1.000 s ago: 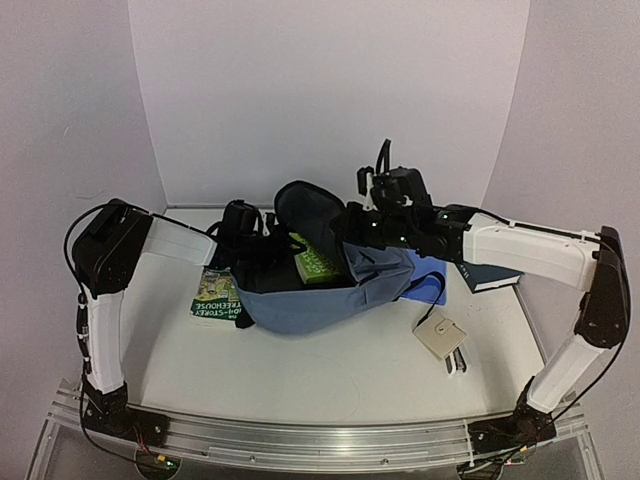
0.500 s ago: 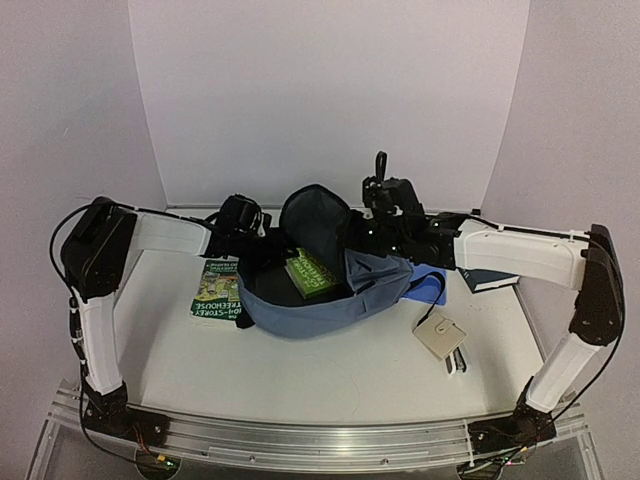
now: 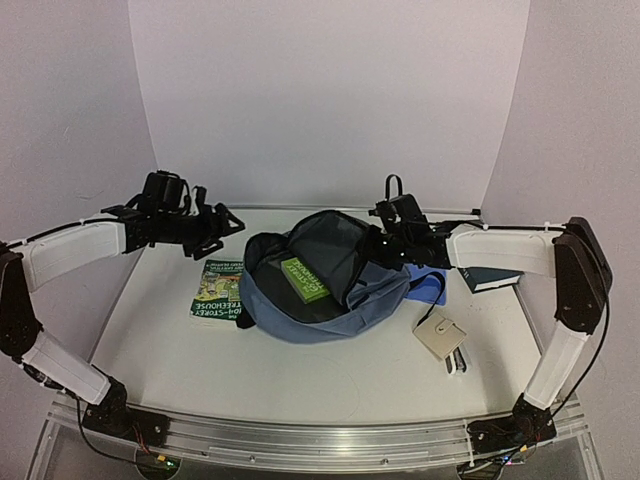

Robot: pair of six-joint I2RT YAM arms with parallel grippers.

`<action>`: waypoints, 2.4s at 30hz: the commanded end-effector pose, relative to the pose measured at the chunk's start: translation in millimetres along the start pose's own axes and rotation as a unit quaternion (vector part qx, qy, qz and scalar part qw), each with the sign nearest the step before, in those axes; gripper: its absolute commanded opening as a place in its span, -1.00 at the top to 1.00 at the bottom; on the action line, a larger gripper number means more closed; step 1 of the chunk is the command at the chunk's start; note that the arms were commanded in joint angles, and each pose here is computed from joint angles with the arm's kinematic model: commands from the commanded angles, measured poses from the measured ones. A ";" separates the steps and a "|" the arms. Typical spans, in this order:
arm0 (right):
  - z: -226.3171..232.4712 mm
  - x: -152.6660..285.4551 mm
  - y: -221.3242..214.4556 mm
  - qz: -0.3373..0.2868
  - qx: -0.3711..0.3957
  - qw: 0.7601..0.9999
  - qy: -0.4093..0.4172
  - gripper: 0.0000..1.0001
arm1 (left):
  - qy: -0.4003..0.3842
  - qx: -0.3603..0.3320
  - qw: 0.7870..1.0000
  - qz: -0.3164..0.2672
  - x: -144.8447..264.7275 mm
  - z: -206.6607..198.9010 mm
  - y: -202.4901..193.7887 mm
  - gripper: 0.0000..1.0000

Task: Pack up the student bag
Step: Place the book in the student bag, then pick up the book from the center of the board.

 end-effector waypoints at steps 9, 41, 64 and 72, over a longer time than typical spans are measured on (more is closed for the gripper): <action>12.1 27.9 11.5 -0.010 0.004 0.999 0.053 -0.71 | 0.171 0.110 0.979 0.018 23.5 130.1 -31.7 -0.58; 18.2 28.7 9.2 0.007 0.029 0.996 0.079 -0.58 | 0.157 0.181 0.968 0.068 -13.2 172.9 -70.0 0.08; 24.0 49.1 18.7 -0.006 0.026 0.994 0.102 -0.57 | 0.048 0.090 0.991 -0.083 61.4 97.4 -31.8 1.00; 34.8 95.9 37.0 -0.034 0.025 0.987 0.154 -0.76 | -0.032 0.037 0.990 -0.129 117.5 33.1 -9.6 1.00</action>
Point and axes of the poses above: each gripper's point midway between its finger pads, its own x axis back along the fingers, its own z axis along the line the jaws close on, y = z × x, the point moved 8 cm from there along x, back along the fingers, and after that the axes turned 2 degrees about x, right-handed, at the moved point
